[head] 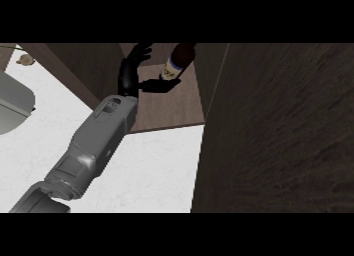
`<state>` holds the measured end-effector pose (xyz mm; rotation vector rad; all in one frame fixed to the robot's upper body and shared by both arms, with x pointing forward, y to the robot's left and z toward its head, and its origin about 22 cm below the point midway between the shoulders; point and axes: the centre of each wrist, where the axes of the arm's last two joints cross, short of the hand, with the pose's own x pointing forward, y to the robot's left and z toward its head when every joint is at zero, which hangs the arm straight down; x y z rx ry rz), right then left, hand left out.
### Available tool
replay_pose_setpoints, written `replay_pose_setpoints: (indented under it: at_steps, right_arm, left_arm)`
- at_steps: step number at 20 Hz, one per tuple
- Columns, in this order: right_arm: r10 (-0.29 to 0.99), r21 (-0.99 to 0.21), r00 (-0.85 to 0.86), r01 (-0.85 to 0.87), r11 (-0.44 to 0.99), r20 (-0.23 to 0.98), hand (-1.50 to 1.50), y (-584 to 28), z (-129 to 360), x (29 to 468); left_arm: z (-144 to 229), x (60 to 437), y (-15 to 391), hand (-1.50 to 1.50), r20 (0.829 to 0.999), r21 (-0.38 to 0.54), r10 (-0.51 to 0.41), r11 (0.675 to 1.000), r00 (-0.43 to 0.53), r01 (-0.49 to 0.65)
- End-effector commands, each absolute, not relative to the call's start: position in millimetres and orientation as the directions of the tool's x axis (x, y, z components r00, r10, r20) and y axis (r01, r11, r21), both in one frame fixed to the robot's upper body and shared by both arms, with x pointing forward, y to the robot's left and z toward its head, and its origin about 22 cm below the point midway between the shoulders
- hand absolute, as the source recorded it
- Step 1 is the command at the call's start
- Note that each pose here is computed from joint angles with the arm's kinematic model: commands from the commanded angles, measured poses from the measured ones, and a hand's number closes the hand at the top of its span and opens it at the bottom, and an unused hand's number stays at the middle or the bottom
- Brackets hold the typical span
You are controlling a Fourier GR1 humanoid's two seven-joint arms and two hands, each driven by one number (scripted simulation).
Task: Pick up the wine, place it into the cabinet and close the cabinet
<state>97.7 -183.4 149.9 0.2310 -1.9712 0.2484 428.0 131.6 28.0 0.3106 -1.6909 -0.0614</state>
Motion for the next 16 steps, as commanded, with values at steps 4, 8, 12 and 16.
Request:
replay_pose_setpoints:
  at_steps: [4, 8, 12, 16]
  right_arm:
    - [-0.138, 0.006, -0.38, -0.329, 0.944, 0.915, -1.5, -189.0, 174.5, 75.3]
    - [-0.127, -0.012, -0.389, -0.335, 0.942, 0.913, -1.5, -188.7, 171.0, 76.7]
    - [-0.13, 0.0, -0.382, -0.323, 0.946, 0.915, -1.5, -188.7, 169.7, 77.4]
    - [-0.11, -0.008, -0.378, -0.298, 0.955, 0.919, -1.5, -192.7, 174.6, 73.7]
  left_arm:
    - [32.3, 436.2, 149.9, -1.5, 0.944, 0.284, -0.313, 0.93, -0.101, -0.232]
    - [38.4, 437.3, 134.7, -1.5, 0.955, 0.204, -0.233, 0.965, -0.185, -0.163]
    - [59.3, 447.2, 142.5, -1.5, 0.969, 0.068, -0.086, 0.994, -0.234, -0.086]
    - [63.8, 447.2, 126.9, 1.5, 0.963, -0.024, 0.022, 1.0, -0.269, -0.006]
